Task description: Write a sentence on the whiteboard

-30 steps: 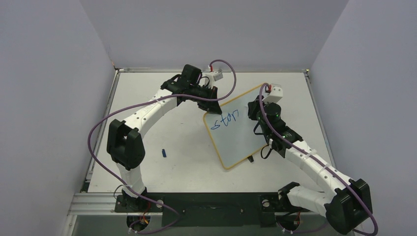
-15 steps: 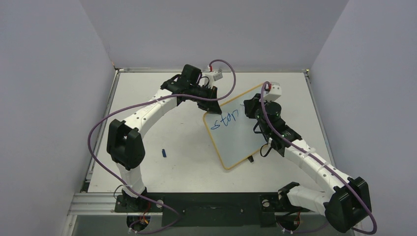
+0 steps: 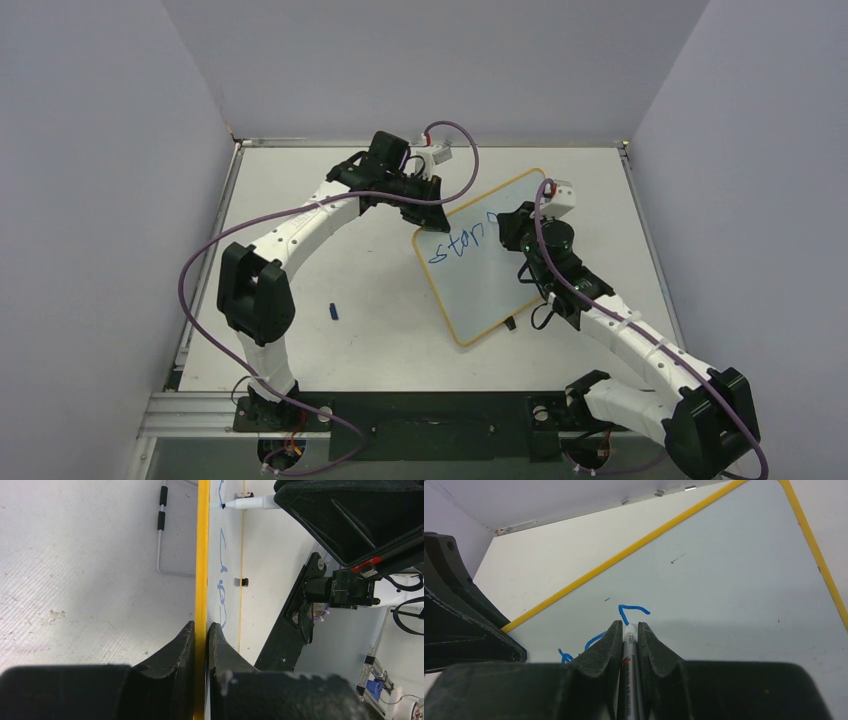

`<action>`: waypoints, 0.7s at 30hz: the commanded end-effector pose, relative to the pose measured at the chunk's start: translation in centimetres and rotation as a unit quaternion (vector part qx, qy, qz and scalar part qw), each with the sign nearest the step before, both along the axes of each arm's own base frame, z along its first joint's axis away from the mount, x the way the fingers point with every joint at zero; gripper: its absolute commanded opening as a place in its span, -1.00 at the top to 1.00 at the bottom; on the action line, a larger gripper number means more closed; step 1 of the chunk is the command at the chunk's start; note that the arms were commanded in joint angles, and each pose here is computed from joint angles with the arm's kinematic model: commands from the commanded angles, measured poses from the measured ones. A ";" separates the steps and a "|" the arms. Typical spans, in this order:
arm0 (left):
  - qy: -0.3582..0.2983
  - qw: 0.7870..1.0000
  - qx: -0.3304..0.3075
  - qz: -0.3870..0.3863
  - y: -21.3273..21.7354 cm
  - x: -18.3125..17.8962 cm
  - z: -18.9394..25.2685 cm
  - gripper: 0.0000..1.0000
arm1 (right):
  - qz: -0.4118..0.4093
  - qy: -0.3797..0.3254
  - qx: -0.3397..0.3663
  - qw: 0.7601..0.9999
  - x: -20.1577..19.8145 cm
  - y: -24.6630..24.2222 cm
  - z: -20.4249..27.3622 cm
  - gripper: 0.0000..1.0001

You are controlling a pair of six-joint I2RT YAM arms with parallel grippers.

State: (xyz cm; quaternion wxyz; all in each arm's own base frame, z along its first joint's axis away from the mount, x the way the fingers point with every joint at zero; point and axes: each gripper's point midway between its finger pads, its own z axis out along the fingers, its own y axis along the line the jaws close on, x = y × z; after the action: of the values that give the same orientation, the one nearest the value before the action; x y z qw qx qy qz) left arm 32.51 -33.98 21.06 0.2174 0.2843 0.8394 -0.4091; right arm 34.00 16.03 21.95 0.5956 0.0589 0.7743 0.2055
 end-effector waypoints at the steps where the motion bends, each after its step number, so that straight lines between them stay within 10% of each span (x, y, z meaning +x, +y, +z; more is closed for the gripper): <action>1: -0.069 0.997 0.018 0.023 1.0 1.8 1.7 1.00 | -0.013 0.022 -0.021 0.999 -0.6 -0.8 -1.7 1.00; 21: -0.068 0.997 0.017 0.019 0.9 1.5 1.6 1.00 | -0.041 -0.001 -0.038 0.998 1.7 -1.4 1.7 1.00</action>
State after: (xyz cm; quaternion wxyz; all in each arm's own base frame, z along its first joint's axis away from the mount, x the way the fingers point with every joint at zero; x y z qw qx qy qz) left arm 32.51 -33.99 21.07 0.2174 0.2844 0.8391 -0.4095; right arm 34.69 14.56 21.83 0.5942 0.0672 0.7865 0.1542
